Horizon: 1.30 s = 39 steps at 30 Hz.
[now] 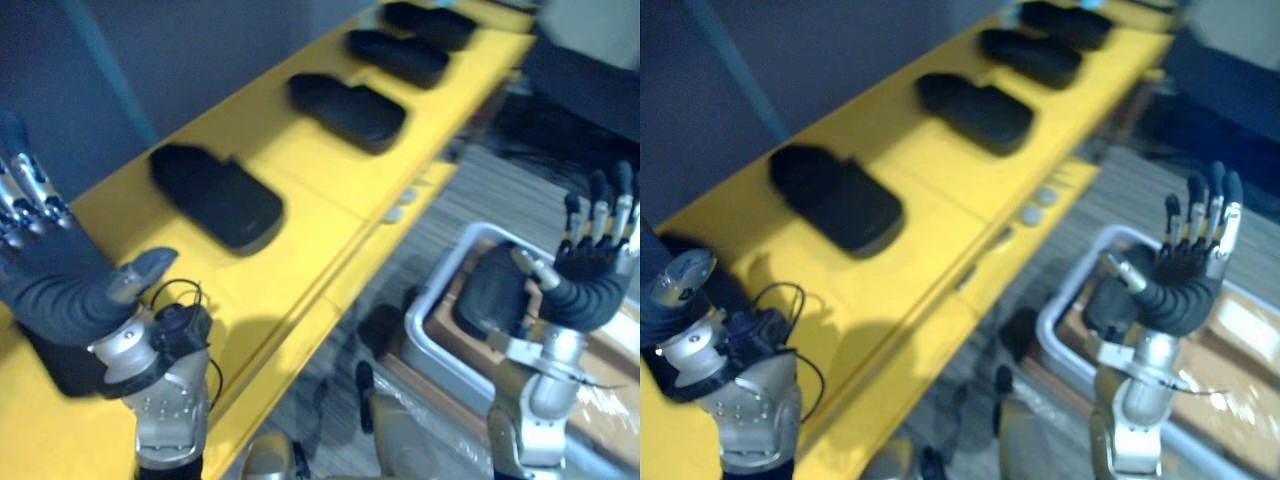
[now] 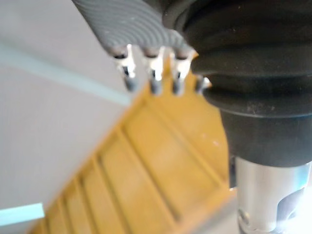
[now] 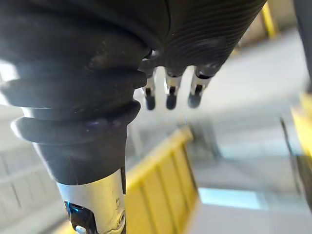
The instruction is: Walk over and take plastic housings, then place them on the shelf
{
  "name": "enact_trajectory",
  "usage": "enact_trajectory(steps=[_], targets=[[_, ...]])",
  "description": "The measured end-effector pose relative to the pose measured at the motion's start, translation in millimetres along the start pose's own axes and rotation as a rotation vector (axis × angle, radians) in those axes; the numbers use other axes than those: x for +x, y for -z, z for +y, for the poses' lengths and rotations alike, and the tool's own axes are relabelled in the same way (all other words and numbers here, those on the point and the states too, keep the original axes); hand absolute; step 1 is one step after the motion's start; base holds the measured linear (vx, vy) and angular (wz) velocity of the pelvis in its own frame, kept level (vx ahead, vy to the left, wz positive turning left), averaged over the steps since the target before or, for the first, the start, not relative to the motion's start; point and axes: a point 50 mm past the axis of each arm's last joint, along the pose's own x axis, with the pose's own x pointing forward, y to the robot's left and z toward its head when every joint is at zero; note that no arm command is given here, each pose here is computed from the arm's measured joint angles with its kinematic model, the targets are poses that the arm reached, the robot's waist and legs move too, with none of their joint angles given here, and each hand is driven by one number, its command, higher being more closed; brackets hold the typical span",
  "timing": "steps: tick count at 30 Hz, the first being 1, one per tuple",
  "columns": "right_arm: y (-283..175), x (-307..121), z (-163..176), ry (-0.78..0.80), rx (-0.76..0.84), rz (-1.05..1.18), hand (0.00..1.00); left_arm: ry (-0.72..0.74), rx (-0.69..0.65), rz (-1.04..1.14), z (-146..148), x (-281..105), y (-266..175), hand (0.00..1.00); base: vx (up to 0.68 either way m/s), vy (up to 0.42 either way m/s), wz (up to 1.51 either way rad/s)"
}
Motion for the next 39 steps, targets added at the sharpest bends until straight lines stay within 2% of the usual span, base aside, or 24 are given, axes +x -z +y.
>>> enact_trajectory(steps=[7, 14, 16, 19, 21, 23, 28, 30, 34, 36, 39], targets=[[22.4, -10.2, -3.2, 0.007, -0.055, 0.119, 0.00, -0.022, 0.102, 0.082, 13.9, -3.2, 17.2, 0.00, -0.11, -0.088, -1.21], [24.1, -27.0, -22.7, 0.012, -0.106, 0.200, 0.00, -0.026, 0.078, 0.150, 5.0, -9.8, 23.7, 0.00, -0.08, -0.187, -0.45], [24.3, -24.7, -21.1, -0.003, -0.101, 0.192, 0.00, -0.044, 0.067, 0.166, 3.8, -11.7, 24.6, 0.00, -0.13, -0.173, -0.24], [32.2, -0.8, -5.0, -0.024, -0.010, 0.152, 0.00, -0.019, 0.069, 0.194, 5.2, -16.0, 25.1, 0.00, -0.19, -0.233, -0.94], [42.7, 8.7, 5.6, -0.011, 0.077, 0.186, 0.00, 0.032, 0.114, 0.278, 10.5, -28.2, 27.5, 0.00, -0.10, -0.078, -1.33], [50.3, 6.5, 3.4, 0.016, 0.081, 0.245, 0.00, 0.057, 0.140, 0.340, 13.0, -35.7, 30.9, 0.00, -0.03, -0.061, -0.80], [98.0, -12.5, -10.5, 0.082, 0.014, 0.539, 0.00, 0.125, 0.239, 0.684, 26.8, -82.2, 80.5, 0.00, -0.03, -0.032, -0.24], [110.1, -8.9, -13.0, 0.090, -0.013, 0.582, 0.00, 0.145, 0.246, 0.768, 31.6, -95.6, 89.4, 0.00, -0.06, 0.037, 0.07], [134.4, 40.7, -26.2, 0.102, -0.134, 0.614, 0.00, 0.307, 0.205, 0.936, 22.1, -120.7, 102.8, 0.00, -0.13, 0.086, 0.25], [141.2, 79.0, -33.8, 0.139, -0.199, 0.613, 0.00, 0.415, 0.201, 1.069, 18.1, -146.2, 109.4, 0.00, -0.14, 0.084, 0.46], [140.2, 118.7, -44.2, 0.166, -0.254, 0.619, 0.00, 0.476, 0.215, 1.224, 22.6, -176.9, 115.6, 0.00, -0.13, 0.069, 0.43]])
